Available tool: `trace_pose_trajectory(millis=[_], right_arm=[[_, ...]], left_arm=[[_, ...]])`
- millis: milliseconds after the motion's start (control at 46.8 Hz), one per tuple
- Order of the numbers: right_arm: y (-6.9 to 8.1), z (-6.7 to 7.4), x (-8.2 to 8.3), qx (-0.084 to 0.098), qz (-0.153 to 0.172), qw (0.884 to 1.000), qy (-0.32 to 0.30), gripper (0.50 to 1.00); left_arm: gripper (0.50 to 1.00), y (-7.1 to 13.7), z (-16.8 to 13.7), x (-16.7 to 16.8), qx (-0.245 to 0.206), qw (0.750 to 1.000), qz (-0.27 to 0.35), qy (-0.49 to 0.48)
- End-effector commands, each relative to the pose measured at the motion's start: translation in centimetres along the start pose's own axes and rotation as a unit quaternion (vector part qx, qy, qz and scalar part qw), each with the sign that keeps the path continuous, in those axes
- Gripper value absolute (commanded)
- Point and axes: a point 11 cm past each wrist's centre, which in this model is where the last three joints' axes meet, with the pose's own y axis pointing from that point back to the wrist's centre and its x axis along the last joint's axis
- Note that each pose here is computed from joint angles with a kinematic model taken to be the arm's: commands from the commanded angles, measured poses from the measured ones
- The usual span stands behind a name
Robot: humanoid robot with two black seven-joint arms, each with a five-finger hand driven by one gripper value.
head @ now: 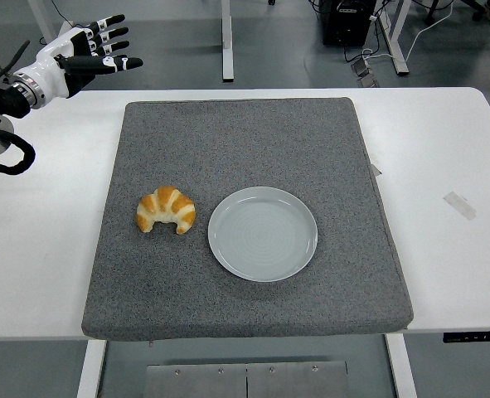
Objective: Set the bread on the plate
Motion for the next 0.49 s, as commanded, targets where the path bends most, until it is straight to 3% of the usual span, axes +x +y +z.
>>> trace_pose_trajectory(millis=[0, 235, 470], right_arm=[[0.0, 0.0, 0.0, 0.000, 0.000, 1.000, 0.001, 1.000], [0.0, 0.0, 0.0, 0.000, 0.000, 1.000, 0.000, 1.000], [0.0, 0.0, 0.0, 0.000, 0.000, 1.000, 0.000, 1.000]], left_arm=[[0.986, 0.2, 0.8, -0.1, -0.004, 1.000, -0.011, -0.024], [0.980, 1.3, 3.2, -1.4, -0.018, 0.993, -0.067, -0.093], [0.978, 2.2, 2.5, -3.7, 0.005, 0.970, -0.133, -0.203]])
